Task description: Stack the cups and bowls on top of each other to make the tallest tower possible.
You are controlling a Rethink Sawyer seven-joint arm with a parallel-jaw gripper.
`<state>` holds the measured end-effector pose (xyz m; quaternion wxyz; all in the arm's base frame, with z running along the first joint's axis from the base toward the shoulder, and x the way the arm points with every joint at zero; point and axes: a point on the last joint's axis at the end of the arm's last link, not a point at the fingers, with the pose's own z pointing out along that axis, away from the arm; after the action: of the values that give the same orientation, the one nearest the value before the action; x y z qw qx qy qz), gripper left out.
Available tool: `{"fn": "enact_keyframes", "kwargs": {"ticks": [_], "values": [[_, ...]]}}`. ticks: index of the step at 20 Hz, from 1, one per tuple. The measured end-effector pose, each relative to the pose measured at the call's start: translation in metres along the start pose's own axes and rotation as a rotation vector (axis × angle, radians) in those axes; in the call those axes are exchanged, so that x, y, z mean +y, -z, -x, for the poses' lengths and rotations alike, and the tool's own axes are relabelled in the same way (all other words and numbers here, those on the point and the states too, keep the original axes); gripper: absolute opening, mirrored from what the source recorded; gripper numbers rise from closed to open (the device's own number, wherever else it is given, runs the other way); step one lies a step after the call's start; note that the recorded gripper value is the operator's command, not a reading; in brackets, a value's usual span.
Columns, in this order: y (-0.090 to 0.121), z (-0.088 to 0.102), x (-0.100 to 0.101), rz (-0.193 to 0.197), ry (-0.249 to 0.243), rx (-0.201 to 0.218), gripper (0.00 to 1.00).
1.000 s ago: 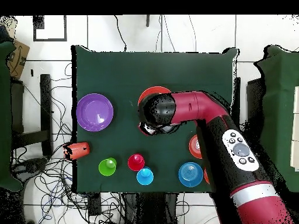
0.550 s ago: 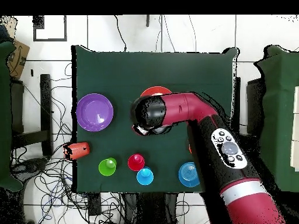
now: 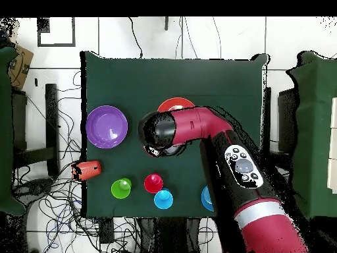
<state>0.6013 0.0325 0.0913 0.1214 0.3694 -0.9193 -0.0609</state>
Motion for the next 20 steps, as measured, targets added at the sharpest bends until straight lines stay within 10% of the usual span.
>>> {"fn": "enact_keyframes", "kwargs": {"ticks": [20], "values": [[-0.015, -0.027, -0.004, -0.019, -0.056, 0.078, 1.0]]}}
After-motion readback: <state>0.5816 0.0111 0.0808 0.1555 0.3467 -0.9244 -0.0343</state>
